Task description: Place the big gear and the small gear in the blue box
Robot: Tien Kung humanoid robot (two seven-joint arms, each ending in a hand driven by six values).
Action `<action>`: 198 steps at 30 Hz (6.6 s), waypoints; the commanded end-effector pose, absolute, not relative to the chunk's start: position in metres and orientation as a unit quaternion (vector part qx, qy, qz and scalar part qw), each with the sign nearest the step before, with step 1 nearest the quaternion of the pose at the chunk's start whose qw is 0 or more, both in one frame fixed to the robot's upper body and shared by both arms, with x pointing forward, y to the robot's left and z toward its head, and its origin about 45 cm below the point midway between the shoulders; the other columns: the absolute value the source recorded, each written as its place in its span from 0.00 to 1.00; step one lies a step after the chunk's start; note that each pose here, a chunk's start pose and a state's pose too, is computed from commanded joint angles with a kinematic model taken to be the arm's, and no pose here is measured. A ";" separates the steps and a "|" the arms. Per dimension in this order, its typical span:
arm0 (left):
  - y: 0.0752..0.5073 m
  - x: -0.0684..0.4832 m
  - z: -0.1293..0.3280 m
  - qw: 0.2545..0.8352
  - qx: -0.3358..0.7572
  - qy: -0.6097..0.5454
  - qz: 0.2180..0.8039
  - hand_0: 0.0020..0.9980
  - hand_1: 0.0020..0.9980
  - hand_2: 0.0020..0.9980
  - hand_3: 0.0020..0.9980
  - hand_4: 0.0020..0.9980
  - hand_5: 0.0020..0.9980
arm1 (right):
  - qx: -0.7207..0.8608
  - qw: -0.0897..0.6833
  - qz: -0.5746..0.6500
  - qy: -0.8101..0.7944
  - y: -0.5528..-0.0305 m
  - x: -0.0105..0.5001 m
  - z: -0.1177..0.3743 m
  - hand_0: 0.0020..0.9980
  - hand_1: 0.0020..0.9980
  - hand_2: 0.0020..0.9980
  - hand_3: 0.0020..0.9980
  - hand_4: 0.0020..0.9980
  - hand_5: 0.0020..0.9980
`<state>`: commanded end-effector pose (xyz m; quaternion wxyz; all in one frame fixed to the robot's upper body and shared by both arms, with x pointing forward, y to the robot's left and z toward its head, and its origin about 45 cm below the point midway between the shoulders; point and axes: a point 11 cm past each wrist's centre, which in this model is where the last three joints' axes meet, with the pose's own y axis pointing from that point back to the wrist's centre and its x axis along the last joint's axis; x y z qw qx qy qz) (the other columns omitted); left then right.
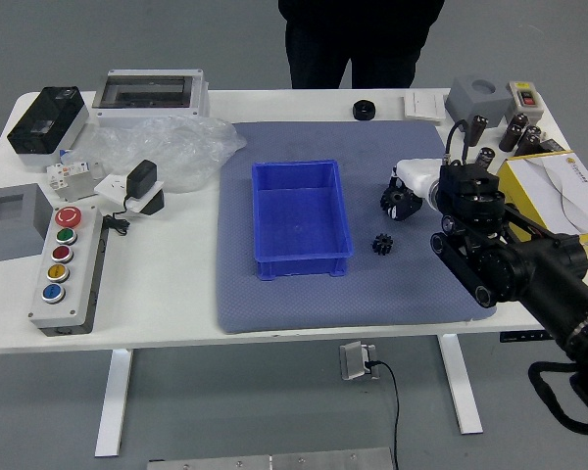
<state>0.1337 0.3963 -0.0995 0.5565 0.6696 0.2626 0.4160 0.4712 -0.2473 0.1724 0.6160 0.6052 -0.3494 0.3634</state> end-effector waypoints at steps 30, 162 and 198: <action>0.403 0.134 -0.097 0.550 0.666 0.267 0.427 0.78 0.75 0.74 0.68 0.57 0.25 | 0.585 0.569 0.402 -0.415 -0.276 0.471 0.239 0.67 0.52 0.50 0.59 0.53 0.17; 0.407 0.130 -0.097 0.547 0.665 0.270 0.430 0.78 0.75 0.74 0.68 0.56 0.25 | 0.654 0.582 0.393 -0.281 -0.224 0.394 0.170 0.68 0.56 0.60 0.64 0.58 0.22; 0.406 0.129 -0.098 0.548 0.664 0.272 0.431 0.78 0.75 0.74 0.68 0.55 0.25 | 0.643 0.570 0.400 -0.320 -0.236 0.404 0.186 0.57 0.46 0.47 0.56 0.49 0.14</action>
